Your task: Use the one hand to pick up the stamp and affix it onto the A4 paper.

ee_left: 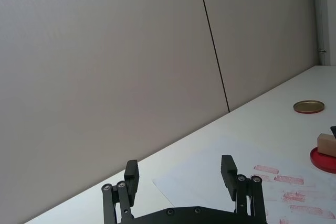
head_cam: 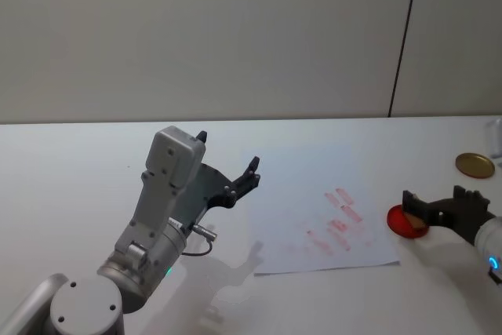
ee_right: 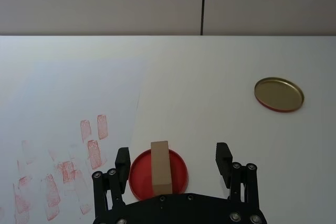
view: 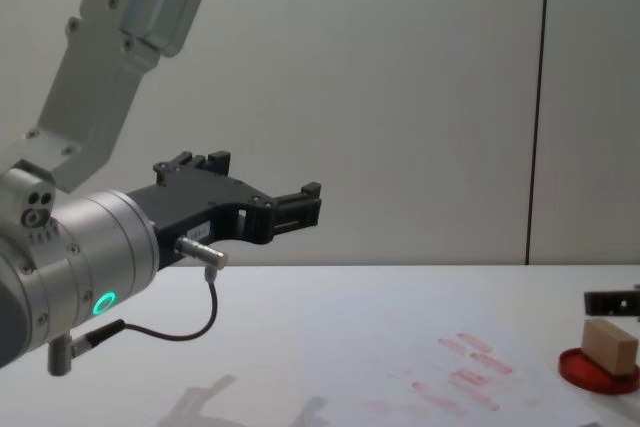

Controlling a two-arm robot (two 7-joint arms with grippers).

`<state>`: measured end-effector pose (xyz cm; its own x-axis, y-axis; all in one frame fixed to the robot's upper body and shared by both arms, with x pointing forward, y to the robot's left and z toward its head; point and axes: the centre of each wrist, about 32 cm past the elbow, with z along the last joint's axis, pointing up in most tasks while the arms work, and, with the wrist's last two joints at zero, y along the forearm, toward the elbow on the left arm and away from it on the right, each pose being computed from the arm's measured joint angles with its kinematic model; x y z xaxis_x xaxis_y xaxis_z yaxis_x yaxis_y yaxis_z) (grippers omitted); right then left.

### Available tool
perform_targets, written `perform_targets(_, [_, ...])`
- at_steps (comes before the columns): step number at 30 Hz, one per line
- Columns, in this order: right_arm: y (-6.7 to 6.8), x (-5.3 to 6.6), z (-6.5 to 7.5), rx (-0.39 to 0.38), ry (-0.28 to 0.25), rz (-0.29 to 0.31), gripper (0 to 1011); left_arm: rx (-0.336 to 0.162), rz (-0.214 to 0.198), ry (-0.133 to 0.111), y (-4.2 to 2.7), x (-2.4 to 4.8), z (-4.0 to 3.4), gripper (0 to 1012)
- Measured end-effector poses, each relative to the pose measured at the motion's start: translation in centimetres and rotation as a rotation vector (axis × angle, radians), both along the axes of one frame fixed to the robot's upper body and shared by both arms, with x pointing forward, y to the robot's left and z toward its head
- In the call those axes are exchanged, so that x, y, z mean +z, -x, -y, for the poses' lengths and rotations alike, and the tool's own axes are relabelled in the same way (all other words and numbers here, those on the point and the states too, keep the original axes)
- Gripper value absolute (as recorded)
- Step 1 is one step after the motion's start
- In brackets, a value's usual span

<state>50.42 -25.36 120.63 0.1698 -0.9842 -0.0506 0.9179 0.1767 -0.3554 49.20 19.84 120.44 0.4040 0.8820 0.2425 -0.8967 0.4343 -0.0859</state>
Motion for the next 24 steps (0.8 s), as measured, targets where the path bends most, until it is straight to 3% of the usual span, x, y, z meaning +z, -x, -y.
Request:
perform_targets(6, [-0.9, -0.5, -0.2, 0.018, -0.012, -0.039, 998, 0.000, 0.000, 0.000, 0.00, 0.00, 0.00, 993])
perform_targets(9, [-1.3, -0.8, -0.3, 0.024, -0.017, -0.051, 950, 0.000, 0.000, 0.000, 0.00, 0.00, 0.00, 993])
perform_targets(18, [-1.8, -1.2, -0.6, 0.038, -0.017, -0.070, 705, 0.000, 0.000, 0.000, 0.00, 0.00, 0.00, 993])
perform_targets(20, [-1.9, -1.3, -0.7, 0.039, -0.015, -0.072, 603, 0.000, 0.000, 0.000, 0.00, 0.00, 0.00, 993])
perform_targets(24, [-2.0, -1.3, -0.8, 0.039, -0.008, -0.074, 535, 0.000, 0.000, 0.000, 0.00, 0.00, 0.00, 993])
